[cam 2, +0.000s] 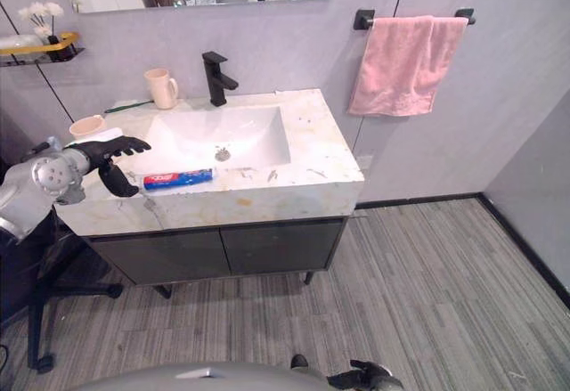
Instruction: Organize the bathroom.
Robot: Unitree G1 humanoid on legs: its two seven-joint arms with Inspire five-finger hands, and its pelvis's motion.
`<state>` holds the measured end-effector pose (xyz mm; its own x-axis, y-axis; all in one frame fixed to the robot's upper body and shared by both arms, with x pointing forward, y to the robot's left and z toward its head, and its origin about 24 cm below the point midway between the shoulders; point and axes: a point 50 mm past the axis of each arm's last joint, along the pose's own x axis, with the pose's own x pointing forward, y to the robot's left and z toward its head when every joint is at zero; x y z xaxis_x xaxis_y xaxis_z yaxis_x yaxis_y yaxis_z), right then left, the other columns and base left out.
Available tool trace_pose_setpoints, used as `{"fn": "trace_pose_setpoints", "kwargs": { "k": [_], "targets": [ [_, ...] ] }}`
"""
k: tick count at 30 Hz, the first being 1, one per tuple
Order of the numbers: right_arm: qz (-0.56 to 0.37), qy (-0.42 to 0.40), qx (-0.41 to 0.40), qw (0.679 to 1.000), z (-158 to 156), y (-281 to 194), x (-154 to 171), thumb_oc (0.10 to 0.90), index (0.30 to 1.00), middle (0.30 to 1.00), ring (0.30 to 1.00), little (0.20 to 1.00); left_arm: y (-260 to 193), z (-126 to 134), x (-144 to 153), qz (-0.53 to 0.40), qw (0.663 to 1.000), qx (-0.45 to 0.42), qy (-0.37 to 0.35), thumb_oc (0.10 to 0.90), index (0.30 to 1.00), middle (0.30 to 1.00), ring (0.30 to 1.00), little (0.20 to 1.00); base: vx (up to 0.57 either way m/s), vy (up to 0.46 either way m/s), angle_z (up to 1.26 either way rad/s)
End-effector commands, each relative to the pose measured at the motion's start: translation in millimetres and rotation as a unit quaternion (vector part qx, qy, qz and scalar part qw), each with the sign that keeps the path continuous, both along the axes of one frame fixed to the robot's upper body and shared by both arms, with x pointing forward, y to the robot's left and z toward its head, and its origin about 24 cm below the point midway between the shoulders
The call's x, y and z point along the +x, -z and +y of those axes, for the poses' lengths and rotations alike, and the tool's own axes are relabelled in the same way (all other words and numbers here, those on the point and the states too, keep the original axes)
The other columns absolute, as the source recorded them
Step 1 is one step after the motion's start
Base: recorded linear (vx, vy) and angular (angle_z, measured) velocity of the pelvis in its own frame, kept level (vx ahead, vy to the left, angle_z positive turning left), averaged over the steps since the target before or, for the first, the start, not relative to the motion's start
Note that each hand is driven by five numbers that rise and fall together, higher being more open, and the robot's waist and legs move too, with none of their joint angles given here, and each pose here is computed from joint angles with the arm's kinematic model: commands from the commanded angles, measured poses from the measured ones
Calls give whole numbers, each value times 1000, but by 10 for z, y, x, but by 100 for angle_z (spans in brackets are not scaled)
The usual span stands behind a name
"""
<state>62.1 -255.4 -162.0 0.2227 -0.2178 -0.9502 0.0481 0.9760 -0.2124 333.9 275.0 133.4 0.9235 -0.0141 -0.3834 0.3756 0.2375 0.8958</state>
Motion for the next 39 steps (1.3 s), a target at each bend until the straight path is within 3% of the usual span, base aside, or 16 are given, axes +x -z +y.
{"fn": "trace_pose_setpoints", "kwargs": {
  "k": [1, 18, 19, 20, 21, 22, 35, 37, 39],
  "targets": [
    [-25, -19, -25, 999, -95, -67, 240, 800, 900, 900, 900, 900, -588, 73, 134, -110, 993, 37, -19, 800, 900, 900, 900, 900, 0, 0, 0],
    [-30, -12, -25, 999, -112, -70, 217, 800, 900, 900, 900, 900, -302, 3, 120, -112, 992, 56, -19, 800, 900, 900, 900, 900, 0, 0, 0],
    [-30, -12, -24, 999, -113, -69, 213, 800, 900, 900, 900, 900, -289, 9, 117, -112, 992, 60, -19, 778, 867, 867, 867, 867, 0, 0, 0],
    [-30, -9, -24, 999, -105, -66, 208, 800, 900, 900, 900, 900, -271, 13, 113, -109, 992, 63, -19, 638, 658, 658, 658, 658, 0, 0, 0],
    [-30, -9, -24, 999, -105, -66, 207, 800, 900, 900, 900, 900, -270, 13, 112, -109, 992, 63, -19, 569, 554, 554, 554, 554, 0, 0, 0],
    [-32, -3, -22, 999, -100, -63, 202, 800, 900, 900, 900, 900, -238, 13, 106, -112, 991, 67, -19, 400, 300, 300, 300, 300, 0, 0, 0],
    [-48, 48, -26, 997, -168, -85, 193, 800, 900, 900, 900, 900, -127, -15, 78, -143, 984, 106, -15, 400, 300, 300, 300, 300, 0, 0, 0],
    [-59, 62, -29, 996, -197, -99, 208, 800, 900, 900, 900, 900, -129, -11, 76, -156, 983, 94, -19, 400, 300, 300, 300, 300, 0, 0, 0],
    [-96, 104, -38, 989, -253, -141, 273, 800, 900, 900, 900, 900, -173, -10, 78, -194, 980, 18, -27, 400, 300, 300, 300, 300, 0, 0, 0]
  ]
}}
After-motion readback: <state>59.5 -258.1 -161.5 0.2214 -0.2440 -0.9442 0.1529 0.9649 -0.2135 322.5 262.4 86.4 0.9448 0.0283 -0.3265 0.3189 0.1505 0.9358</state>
